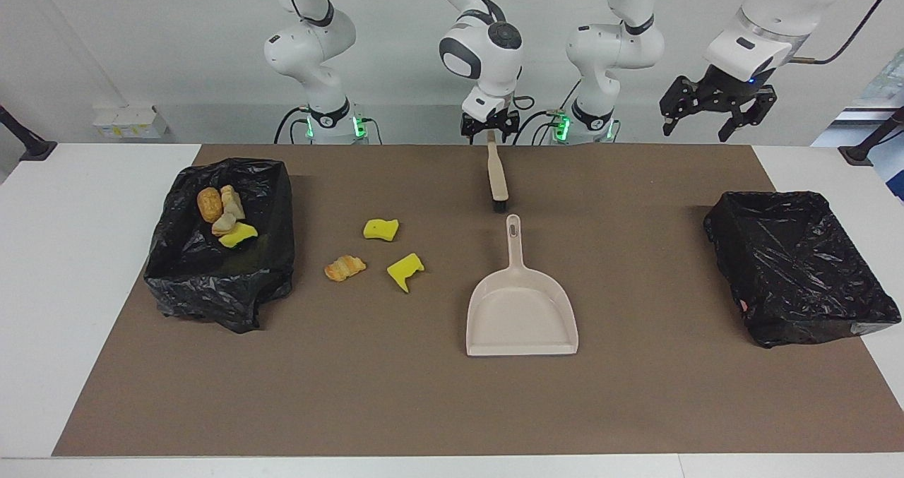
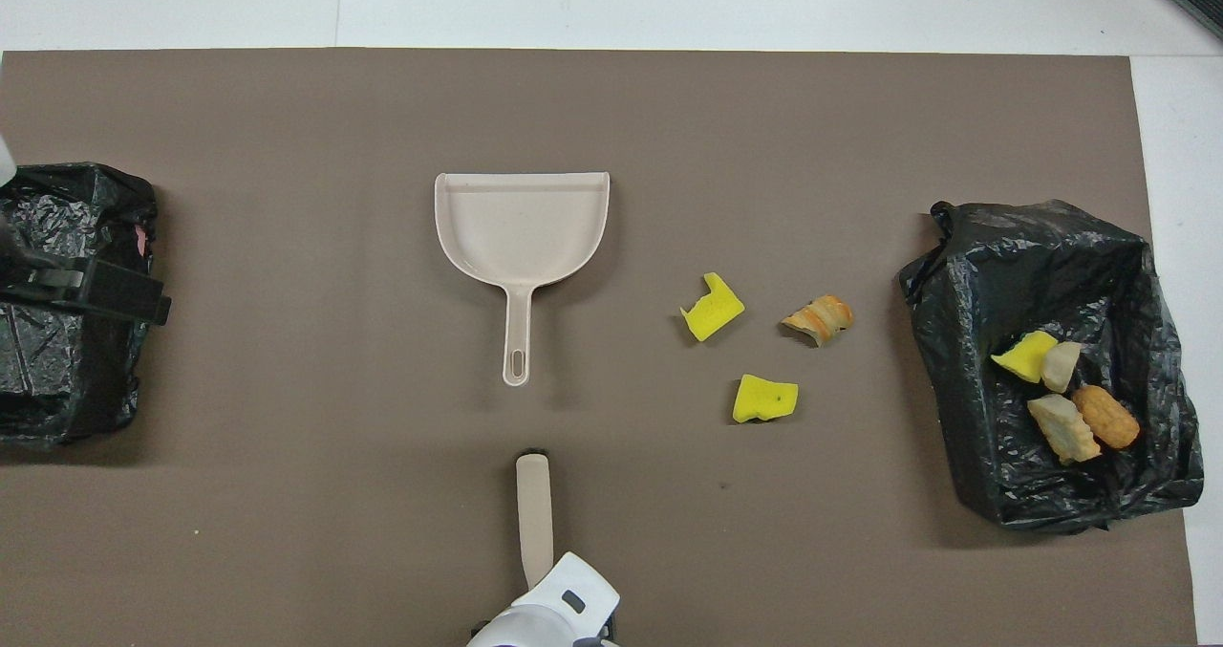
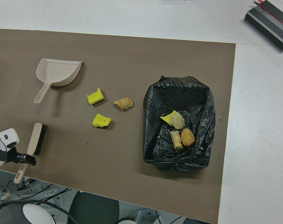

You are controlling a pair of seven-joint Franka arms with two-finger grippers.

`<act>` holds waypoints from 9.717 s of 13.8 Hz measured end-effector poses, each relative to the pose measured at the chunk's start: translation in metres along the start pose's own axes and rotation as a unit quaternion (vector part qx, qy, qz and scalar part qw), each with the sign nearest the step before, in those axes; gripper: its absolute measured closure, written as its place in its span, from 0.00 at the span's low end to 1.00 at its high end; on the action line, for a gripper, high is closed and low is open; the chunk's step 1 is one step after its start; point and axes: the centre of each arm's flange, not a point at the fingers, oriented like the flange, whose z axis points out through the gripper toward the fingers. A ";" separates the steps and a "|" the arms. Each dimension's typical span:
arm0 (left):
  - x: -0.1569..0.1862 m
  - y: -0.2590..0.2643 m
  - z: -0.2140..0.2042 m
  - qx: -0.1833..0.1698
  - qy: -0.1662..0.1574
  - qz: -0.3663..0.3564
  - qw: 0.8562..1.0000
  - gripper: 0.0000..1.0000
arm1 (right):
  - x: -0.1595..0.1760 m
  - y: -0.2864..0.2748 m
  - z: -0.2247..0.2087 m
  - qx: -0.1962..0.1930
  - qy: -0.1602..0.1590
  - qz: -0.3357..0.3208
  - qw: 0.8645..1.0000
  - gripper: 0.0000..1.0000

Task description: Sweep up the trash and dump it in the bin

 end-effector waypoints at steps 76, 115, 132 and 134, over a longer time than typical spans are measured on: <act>-0.014 0.157 0.314 0.138 -0.076 0.611 0.776 0.67 | 0.186 0.125 -0.022 0.073 -0.043 -0.008 0.996 0.74; -0.001 -0.036 0.268 0.116 -0.033 0.662 0.740 0.67 | 0.098 0.047 -0.010 0.088 -0.053 0.079 0.991 0.74; -0.034 -0.408 0.120 0.245 -0.144 0.677 0.679 0.67 | 0.017 -0.029 -0.012 0.007 -0.021 0.010 1.000 0.36; -0.030 -0.408 0.122 0.266 -0.188 0.663 0.674 0.67 | 0.028 -0.032 -0.044 0.000 -0.023 0.011 1.000 0.13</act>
